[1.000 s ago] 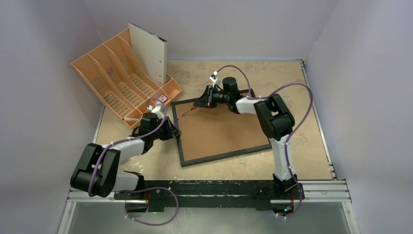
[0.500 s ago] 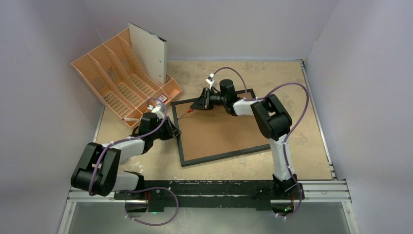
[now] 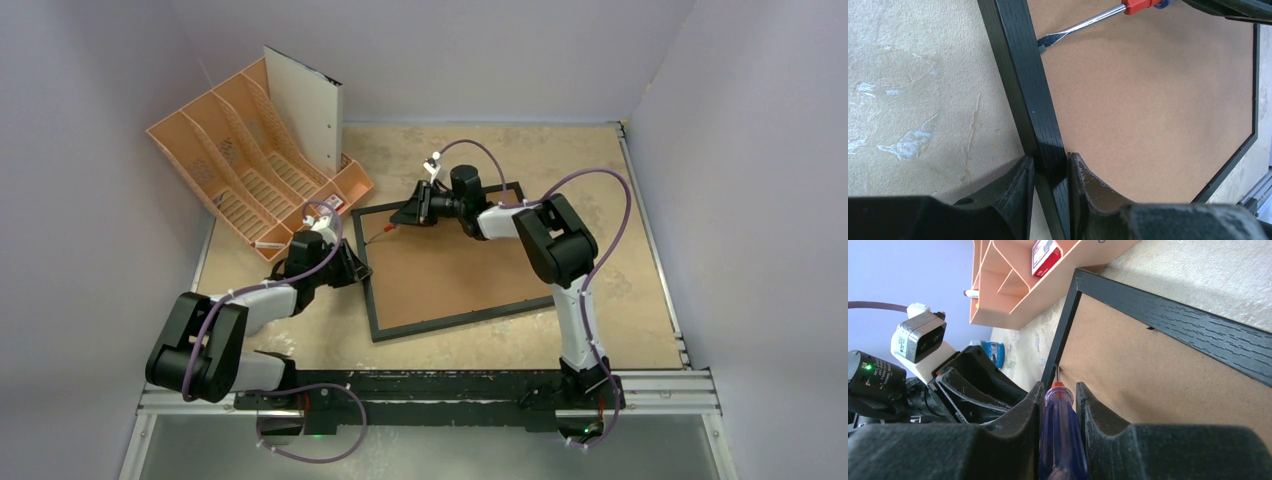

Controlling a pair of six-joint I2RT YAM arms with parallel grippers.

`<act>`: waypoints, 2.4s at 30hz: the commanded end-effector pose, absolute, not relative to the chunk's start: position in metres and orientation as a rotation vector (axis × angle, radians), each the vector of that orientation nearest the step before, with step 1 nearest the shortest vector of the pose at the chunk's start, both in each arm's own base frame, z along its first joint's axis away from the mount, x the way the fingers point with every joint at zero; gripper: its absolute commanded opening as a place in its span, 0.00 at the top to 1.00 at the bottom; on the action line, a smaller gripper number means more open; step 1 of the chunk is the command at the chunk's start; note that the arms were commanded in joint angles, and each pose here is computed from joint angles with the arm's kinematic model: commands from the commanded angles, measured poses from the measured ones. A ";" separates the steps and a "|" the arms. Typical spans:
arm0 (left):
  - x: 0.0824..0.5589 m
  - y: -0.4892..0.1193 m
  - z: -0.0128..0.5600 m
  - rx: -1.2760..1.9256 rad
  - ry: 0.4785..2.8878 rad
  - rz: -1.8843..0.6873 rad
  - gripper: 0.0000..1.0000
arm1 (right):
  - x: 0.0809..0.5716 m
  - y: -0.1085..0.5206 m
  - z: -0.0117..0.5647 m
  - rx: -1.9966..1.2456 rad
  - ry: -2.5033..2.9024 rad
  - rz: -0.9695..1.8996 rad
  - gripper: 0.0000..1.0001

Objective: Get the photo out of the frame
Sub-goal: Release the photo frame item from the photo frame, then place the screwdriver at the center of the board.

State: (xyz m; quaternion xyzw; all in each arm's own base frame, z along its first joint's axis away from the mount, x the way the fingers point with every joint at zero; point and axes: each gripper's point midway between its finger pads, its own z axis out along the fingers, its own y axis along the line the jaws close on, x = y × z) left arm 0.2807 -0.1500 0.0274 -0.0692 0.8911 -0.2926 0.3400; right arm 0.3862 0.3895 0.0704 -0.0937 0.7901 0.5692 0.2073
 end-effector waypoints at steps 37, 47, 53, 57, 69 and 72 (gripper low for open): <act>0.255 -0.144 0.000 -0.143 2.416 -0.718 1.00 | 0.317 0.472 0.134 -0.335 2.369 0.678 1.00; 0.250 -0.149 0.000 -0.107 2.418 -0.761 1.00 | 0.381 0.363 0.203 -0.071 2.229 0.771 1.00; 0.245 -0.157 0.001 -0.058 2.421 -0.824 1.00 | 0.418 0.236 0.200 0.238 2.161 0.701 1.00; 0.238 -0.164 0.001 -0.030 2.422 -0.888 1.00 | 0.429 0.128 0.196 0.542 2.049 0.617 1.00; 0.223 -0.163 0.000 -0.051 2.447 -0.910 1.00 | 0.392 -0.037 0.142 1.157 1.771 0.280 1.00; 0.219 -0.161 0.001 -0.060 2.441 -0.907 1.00 | 0.380 -0.062 0.123 1.289 1.701 0.260 1.00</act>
